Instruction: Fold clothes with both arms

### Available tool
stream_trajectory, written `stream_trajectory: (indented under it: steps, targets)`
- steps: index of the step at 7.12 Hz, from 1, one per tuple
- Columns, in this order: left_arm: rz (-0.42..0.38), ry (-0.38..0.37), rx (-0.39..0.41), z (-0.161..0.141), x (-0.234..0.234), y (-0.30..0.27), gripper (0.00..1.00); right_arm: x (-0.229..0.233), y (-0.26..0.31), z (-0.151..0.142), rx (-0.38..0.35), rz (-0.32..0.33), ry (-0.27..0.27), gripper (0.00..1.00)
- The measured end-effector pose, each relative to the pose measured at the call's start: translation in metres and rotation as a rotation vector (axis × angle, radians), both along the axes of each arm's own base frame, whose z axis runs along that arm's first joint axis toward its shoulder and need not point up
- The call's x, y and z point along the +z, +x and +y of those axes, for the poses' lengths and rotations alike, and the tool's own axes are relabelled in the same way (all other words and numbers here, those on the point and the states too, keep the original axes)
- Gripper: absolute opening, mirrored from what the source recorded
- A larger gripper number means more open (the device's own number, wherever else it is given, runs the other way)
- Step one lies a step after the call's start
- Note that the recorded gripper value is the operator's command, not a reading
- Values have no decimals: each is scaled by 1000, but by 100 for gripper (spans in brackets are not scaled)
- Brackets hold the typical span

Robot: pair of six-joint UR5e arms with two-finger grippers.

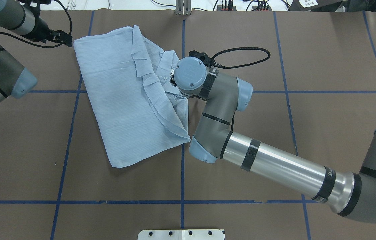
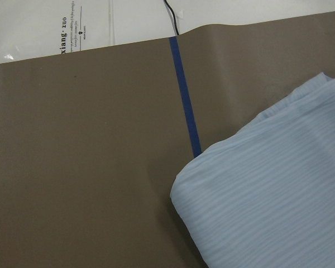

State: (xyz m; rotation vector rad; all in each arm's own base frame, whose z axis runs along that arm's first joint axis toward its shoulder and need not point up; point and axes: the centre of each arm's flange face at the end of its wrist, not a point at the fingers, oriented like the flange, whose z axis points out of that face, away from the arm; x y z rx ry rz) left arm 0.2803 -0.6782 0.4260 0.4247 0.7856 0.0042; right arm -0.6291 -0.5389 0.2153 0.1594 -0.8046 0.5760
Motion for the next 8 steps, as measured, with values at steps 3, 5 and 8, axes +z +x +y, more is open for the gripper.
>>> stream_trajectory:
  steps: [3, 5, 8]
  targets:
    - [1, -1, 2, 1, 0, 1, 100, -2, -19, -9, 9, -7, 19, 37]
    - [0, -2, 3, 1, 1, 1, 100, -1, -23, -7, 12, -9, 19, 0]
    - [1, -3, 2, 1, 1, 2, 100, -10, -14, -1, 17, -38, 21, 0]
